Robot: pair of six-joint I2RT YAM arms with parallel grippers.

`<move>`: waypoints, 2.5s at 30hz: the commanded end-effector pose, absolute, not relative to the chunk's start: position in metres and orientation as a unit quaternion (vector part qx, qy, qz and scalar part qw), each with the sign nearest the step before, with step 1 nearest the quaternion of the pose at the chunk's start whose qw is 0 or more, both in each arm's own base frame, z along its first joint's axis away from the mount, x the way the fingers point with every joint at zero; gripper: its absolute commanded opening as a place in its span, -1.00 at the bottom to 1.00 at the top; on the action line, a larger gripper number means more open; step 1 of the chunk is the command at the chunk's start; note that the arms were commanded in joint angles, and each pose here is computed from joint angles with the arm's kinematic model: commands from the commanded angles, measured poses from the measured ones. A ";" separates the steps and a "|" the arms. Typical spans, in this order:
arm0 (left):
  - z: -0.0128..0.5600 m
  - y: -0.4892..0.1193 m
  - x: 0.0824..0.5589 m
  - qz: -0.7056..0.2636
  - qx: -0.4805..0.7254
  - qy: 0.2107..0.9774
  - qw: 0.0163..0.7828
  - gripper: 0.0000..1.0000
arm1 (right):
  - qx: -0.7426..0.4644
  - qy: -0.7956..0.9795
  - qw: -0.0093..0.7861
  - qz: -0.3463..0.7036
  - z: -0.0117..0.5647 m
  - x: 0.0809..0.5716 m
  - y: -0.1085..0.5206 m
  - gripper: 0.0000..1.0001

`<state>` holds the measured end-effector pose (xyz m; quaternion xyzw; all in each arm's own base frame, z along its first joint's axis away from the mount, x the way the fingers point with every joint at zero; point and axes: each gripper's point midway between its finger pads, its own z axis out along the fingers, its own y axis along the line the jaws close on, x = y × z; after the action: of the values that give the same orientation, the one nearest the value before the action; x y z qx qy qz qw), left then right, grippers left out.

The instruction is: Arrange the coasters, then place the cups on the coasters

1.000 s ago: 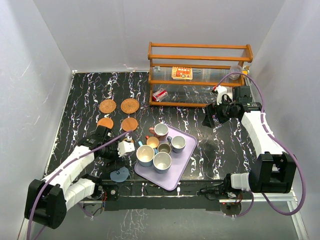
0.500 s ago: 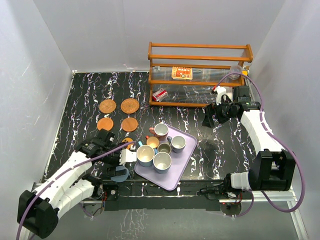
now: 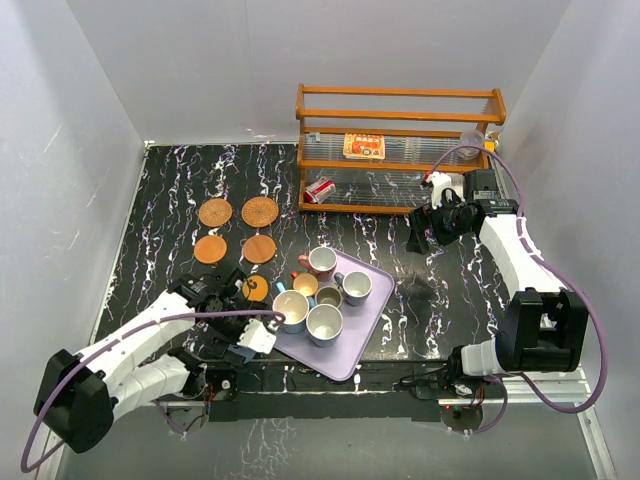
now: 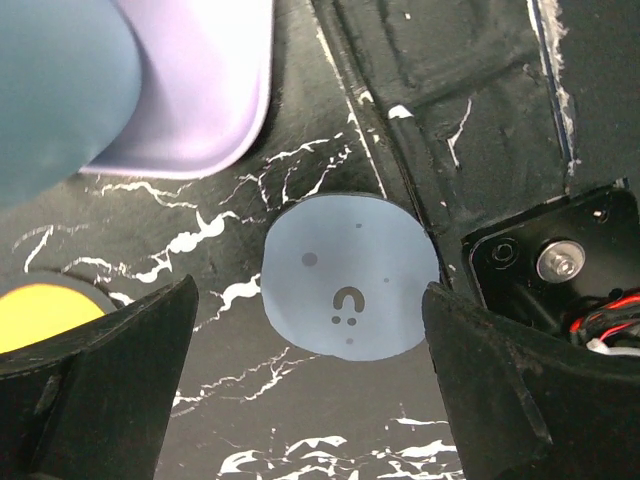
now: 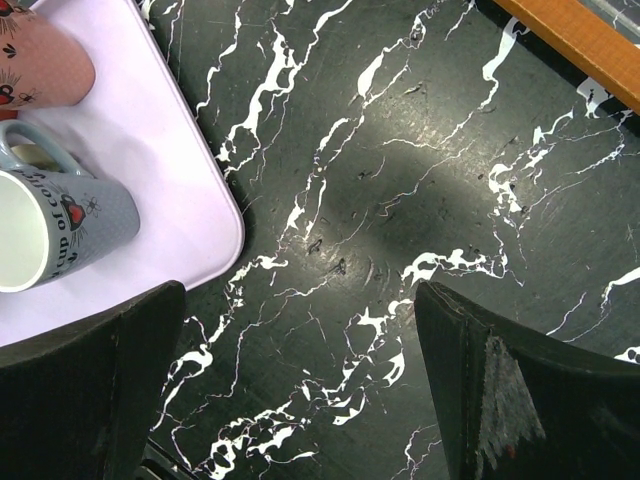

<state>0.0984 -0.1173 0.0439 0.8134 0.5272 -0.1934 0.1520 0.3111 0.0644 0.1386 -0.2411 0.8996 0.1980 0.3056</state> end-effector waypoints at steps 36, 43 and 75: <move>0.003 -0.089 0.095 -0.109 0.931 0.348 0.007 0.21 | -0.237 0.909 0.297 0.173 0.132 0.331 0.052 0.97; -0.007 -0.075 0.107 -0.072 0.916 0.394 0.015 0.12 | -0.236 0.911 0.287 0.178 0.127 0.332 0.053 0.97; 0.056 -0.118 0.094 -0.209 0.834 0.490 0.145 0.51 | -0.240 0.910 0.283 0.186 0.135 0.330 0.056 0.97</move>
<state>0.1298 -0.1109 0.0569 0.8309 0.5135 -0.1430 0.1599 0.3171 0.0565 0.1078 -0.2258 0.9244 0.1951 0.2374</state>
